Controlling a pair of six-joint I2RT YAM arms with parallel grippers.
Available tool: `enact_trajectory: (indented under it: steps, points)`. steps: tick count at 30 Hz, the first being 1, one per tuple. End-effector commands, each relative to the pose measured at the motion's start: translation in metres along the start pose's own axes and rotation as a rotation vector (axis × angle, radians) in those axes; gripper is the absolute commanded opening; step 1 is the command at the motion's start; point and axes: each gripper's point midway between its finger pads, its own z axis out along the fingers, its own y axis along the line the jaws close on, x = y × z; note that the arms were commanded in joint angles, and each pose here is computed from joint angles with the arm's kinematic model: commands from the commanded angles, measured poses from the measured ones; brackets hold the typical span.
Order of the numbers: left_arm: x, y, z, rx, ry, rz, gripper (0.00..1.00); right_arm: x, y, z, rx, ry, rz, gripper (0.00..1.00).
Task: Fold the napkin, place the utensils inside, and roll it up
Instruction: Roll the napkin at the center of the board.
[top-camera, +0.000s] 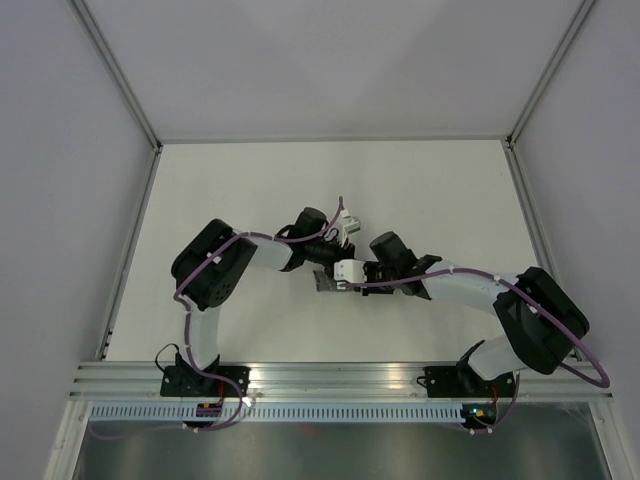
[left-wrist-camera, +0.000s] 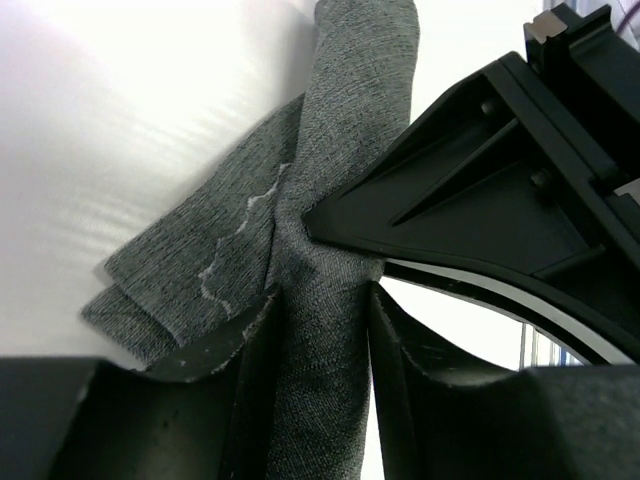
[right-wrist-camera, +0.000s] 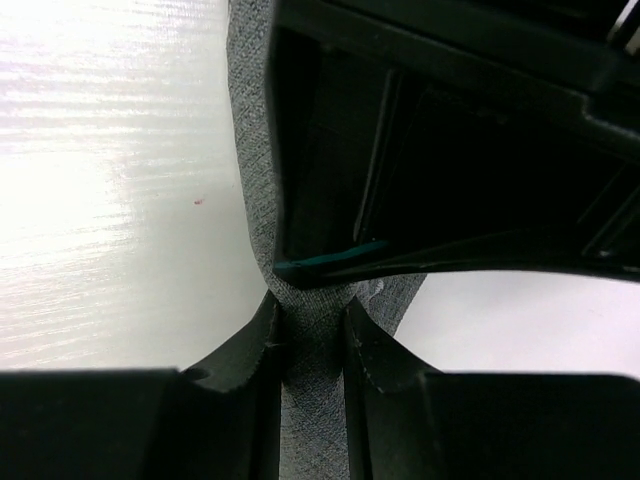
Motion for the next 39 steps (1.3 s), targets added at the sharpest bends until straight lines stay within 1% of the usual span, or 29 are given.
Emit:
enact_trajectory:
  steps: [1, 2, 3, 6, 7, 8, 9, 10, 11, 13, 14, 16, 17, 18, 21, 22, 23, 24, 26, 31, 33, 34, 35, 39]
  points:
    - [0.022, 0.012, -0.015, -0.115, 0.03, -0.162, 0.48, 0.032, 0.027, -0.003, -0.14, 0.134, 0.114, 0.06]
    - [0.017, 0.01, -0.017, -0.119, 0.019, -0.16, 0.5, 0.03, 0.023, -0.003, -0.144, 0.129, 0.122, 0.06]
    - [0.009, 0.012, -0.02, -0.14, -0.002, -0.151, 0.58, 0.033, 0.026, -0.005, -0.169, 0.137, 0.14, 0.06]
    - [-0.006, 0.014, -0.027, -0.187, -0.054, -0.14, 0.6, 0.038, 0.027, -0.004, -0.204, 0.158, 0.17, 0.05]
    - [-0.009, 0.016, -0.03, -0.207, -0.072, -0.157, 0.61, 0.04, 0.031, -0.003, -0.227, 0.166, 0.179, 0.05]
    - [-0.013, 0.023, -0.034, -0.251, -0.1, -0.159, 0.65, 0.04, 0.031, -0.003, -0.242, 0.169, 0.187, 0.05]
    - [-0.018, 0.026, -0.04, -0.275, -0.125, -0.166, 0.81, 0.042, 0.031, -0.004, -0.252, 0.171, 0.199, 0.05]
    - [-0.026, 0.026, -0.045, -0.294, -0.156, -0.178, 0.89, 0.043, 0.034, -0.002, -0.275, 0.172, 0.212, 0.05]
    - [-0.03, 0.036, -0.051, -0.365, -0.183, -0.189, 0.9, 0.042, 0.034, -0.003, -0.292, 0.174, 0.222, 0.04]
    - [-0.04, 0.04, -0.062, -0.414, -0.227, -0.211, 0.88, 0.047, 0.035, -0.002, -0.315, 0.183, 0.252, 0.04]
    - [-0.041, 0.049, -0.07, -0.48, -0.252, -0.225, 0.88, 0.044, 0.034, -0.003, -0.333, 0.177, 0.263, 0.04]
    - [-0.046, 0.052, -0.085, -0.549, -0.299, -0.242, 0.89, 0.046, 0.03, -0.002, -0.342, 0.176, 0.293, 0.04]
    - [-0.047, 0.062, -0.096, -0.625, -0.329, -0.261, 0.89, 0.048, 0.031, -0.004, -0.358, 0.179, 0.317, 0.04]
    - [-0.051, 0.066, -0.106, -0.658, -0.362, -0.275, 0.9, 0.048, 0.032, -0.004, -0.37, 0.175, 0.328, 0.03]
    - [-0.051, 0.073, -0.135, -0.755, -0.45, -0.35, 0.9, 0.051, 0.033, -0.002, -0.411, 0.18, 0.384, 0.03]
    - [-0.044, 0.075, -0.141, -0.781, -0.458, -0.368, 0.9, 0.05, 0.03, -0.001, -0.41, 0.179, 0.398, 0.03]
    - [-0.051, 0.073, -0.154, -0.819, -0.505, -0.362, 0.91, 0.051, 0.029, -0.001, -0.42, 0.181, 0.421, 0.03]
    - [-0.048, 0.074, -0.16, -0.844, -0.517, -0.382, 0.91, 0.052, 0.032, 0.001, -0.439, 0.186, 0.457, 0.03]
    - [-0.05, 0.067, -0.17, -0.863, -0.543, -0.375, 0.91, 0.051, 0.028, 0.002, -0.452, 0.187, 0.506, 0.02]
    - [-0.046, 0.054, -0.176, -0.842, -0.586, -0.421, 0.91, 0.048, 0.022, 0.013, -0.478, 0.184, 0.661, 0.02]
    - [-0.044, 0.048, -0.174, -0.825, -0.6, -0.443, 0.91, 0.049, 0.021, 0.018, -0.492, 0.186, 0.711, 0.02]
    - [-0.039, 0.047, -0.172, -0.821, -0.597, -0.454, 0.91, 0.044, 0.017, 0.02, -0.496, 0.166, 0.732, 0.02]
    - [-0.038, 0.047, -0.172, -0.841, -0.605, -0.454, 0.91, 0.043, 0.013, 0.021, -0.489, 0.164, 0.783, 0.02]
    - [-0.035, 0.04, -0.16, -0.832, -0.603, -0.47, 0.91, 0.04, 0.01, 0.036, -0.506, 0.162, 0.916, 0.02]
